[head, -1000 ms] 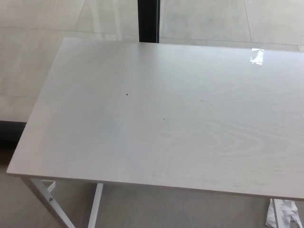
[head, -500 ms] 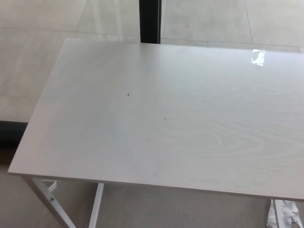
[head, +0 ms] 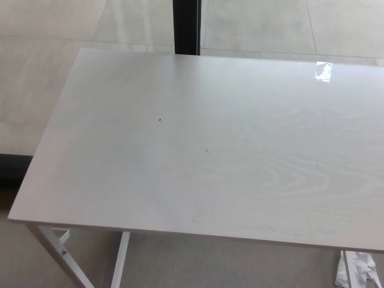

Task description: The robot uses both its hands to grab the left and right ends of a football kept in the middle of the desk infront of it, lifts it up and places it in the palm of a person

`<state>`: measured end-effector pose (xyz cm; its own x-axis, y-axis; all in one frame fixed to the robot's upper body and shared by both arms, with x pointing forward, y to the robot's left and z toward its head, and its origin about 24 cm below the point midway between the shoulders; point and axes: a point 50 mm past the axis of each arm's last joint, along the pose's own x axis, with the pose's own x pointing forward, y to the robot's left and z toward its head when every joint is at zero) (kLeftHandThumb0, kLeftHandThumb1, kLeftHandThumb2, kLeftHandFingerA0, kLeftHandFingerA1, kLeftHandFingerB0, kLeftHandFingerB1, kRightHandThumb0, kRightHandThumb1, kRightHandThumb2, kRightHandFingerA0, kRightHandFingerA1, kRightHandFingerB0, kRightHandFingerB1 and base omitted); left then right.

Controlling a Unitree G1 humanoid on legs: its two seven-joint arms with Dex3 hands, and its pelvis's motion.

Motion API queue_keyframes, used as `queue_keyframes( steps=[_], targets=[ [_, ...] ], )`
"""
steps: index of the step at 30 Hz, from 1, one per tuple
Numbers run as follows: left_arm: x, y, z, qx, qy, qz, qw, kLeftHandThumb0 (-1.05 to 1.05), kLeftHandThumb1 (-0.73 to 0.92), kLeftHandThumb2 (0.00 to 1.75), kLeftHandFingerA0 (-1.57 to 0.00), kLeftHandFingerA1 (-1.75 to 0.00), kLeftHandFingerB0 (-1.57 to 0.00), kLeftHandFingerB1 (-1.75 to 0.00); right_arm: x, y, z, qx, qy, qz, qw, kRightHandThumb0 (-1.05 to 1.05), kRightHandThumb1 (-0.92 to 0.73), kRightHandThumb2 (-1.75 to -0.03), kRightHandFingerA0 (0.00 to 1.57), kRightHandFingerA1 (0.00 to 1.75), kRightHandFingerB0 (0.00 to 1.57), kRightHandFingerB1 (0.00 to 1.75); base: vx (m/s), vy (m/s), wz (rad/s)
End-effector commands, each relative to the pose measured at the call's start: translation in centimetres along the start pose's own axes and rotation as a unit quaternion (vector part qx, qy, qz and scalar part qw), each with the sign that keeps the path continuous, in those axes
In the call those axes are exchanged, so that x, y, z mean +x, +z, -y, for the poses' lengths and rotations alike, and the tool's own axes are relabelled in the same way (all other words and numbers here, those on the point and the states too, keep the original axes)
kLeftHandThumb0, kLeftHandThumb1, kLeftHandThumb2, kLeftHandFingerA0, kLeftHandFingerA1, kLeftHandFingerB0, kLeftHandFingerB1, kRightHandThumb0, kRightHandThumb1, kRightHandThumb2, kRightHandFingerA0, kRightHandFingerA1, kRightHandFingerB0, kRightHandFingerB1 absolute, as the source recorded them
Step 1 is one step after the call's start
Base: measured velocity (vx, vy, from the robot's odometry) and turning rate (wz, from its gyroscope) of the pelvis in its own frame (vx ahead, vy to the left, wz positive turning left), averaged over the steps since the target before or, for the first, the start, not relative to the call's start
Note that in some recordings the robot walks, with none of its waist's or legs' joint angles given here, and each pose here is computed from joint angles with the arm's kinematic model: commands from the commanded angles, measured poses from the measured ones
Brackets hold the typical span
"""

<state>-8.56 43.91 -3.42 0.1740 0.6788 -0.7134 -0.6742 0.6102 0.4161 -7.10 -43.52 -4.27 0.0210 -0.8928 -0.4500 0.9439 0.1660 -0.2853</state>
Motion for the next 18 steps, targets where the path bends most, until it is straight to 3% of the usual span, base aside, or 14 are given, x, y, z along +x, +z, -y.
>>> queue_keyframes(
  steps=[1,2,3,4,6,7,8,10,11,13,14,15,16,18],
  targets=[
    [0.6,2.3,-0.3,-0.043,0.058,0.038,0.997,-0.37,0.38,0.53,-1.38,-1.56,-0.43,-0.67,1.1,3.5,-0.1,0.049,-0.024,0.045,0.998,-0.42,-0.49,-0.58,0.8,1.51,0.3,0.32,0.0,0.0,0.0],
    [0.8,2.7,-0.2,-0.038,0.064,0.037,0.997,-0.32,0.26,0.74,-1.57,-1.48,-0.41,-0.69,1.3,4.2,0.0,0.063,-0.038,0.046,0.996,-0.43,-0.5,-0.57,0.71,1.45,0.3,0.32,0.0,0.0,0.0],
    [0.9,2.9,0.1,-0.043,0.052,0.043,0.997,-0.39,0.39,0.53,-1.08,-1.34,-0.37,-0.65,1.5,4.9,-0.1,0.089,-0.053,0.051,0.993,-0.46,-0.51,-0.57,0.72,1.4,0.3,0.32,0.0,0.0,0.0],
    [0.9,2.9,0.2,-0.043,0.046,0.044,0.997,-0.45,0.3,0.7,-0.73,-0.95,-0.31,-0.63,1.7,5.2,-0.1,0.105,-0.062,0.047,0.991,-0.53,-0.47,-0.73,0.99,1.2,0.23,0.38,0.0,0.0,0.0],
    [0.9,3.1,0.5,-0.038,0.027,0.049,0.998,-0.44,0.43,0.54,-0.8,-1.03,-0.33,-0.62,1.7,5.2,0.2,0.132,-0.078,0.041,0.987,-0.5,-0.53,-0.57,0.91,1.32,0.28,0.3,0.0,0.0,0.0],
    [0.9,2.9,0.6,-0.036,0.013,0.05,0.998,-0.47,0.47,0.54,-0.74,-1.01,-0.33,-0.63,1.4,4.3,0.7,0.147,-0.083,0.035,0.985,-0.52,-0.46,-0.72,0.94,1.2,0.23,0.39,0.0,0.0,0.0],
    [0.8,2.8,0.7,-0.041,0.01,0.053,0.998,-0.51,0.34,0.76,-0.73,-0.93,-0.33,-0.64,1.3,3.7,0.7,0.132,-0.082,0.026,0.988,-0.52,-0.46,-0.7,0.97,1.27,0.26,0.39,0.0,0.0,0.0],
    [0.8,2.5,0.9,-0.036,0.007,0.055,0.998,-0.54,0.39,0.79,-0.78,-0.92,-0.44,-0.65,0.5,1.6,1.1,0.013,-0.044,0.019,0.999,-0.4,-0.51,-0.57,0.77,1.39,0.31,0.32,0.0,0.0,0.0],
    [0.7,2.4,0.8,-0.038,0.008,0.058,0.998,-0.54,0.38,0.79,-0.79,-0.92,-0.47,-0.67,0.4,1.5,1.2,0.003,-0.041,0.021,0.999,-0.49,-0.44,-0.69,0.83,1.13,0.28,0.39,0.0,0.0,0.0],
    [0.6,2.2,0.8,-0.042,0.008,0.061,0.997,-0.54,0.38,0.79,-0.79,-0.92,-0.47,-0.67,0.4,1.6,1.2,-0.003,-0.039,0.026,0.999,-0.49,-0.44,-0.69,0.83,1.13,0.28,0.39,0.0,0.0,0.0],
    [0.7,2.5,1.1,-0.057,0.017,0.08,0.995,-0.48,0.51,0.55,-0.71,-0.95,-0.54,-0.62,0.6,2.2,0.6,0.022,-0.035,0.041,0.998,-0.4,-0.52,-0.56,0.61,0.39,0.36,0.33,0.0,0.0,0.0],
    [0.7,2.7,1.2,-0.074,0.024,0.095,0.992,-0.48,0.51,0.55,-0.71,-0.95,-0.54,-0.62,0.7,2.6,0.0,0.045,-0.029,0.054,0.997,-0.4,-0.52,-0.56,0.61,0.39,0.36,0.33,0.0,0.0,0.0],
    [0.7,3.0,1.3,-0.085,0.021,0.108,0.99,-0.57,0.41,0.81,-0.75,-0.93,-0.5,-0.67,0.8,2.9,-0.3,0.043,-0.022,0.06,0.997,-0.42,-0.5,-0.56,0.49,0.36,0.37,0.33,0.0,0.0,0.0],
    [0.9,3.5,1.6,-0.089,0.019,0.12,0.989,-0.51,0.39,0.82,-0.73,-0.93,-0.46,-0.66,0.8,3.1,-0.6,0.04,-0.011,0.072,0.997,-0.41,-0.51,-0.56,0.48,0.36,0.37,0.33,0.0,0.0,0.0]
  ],
)
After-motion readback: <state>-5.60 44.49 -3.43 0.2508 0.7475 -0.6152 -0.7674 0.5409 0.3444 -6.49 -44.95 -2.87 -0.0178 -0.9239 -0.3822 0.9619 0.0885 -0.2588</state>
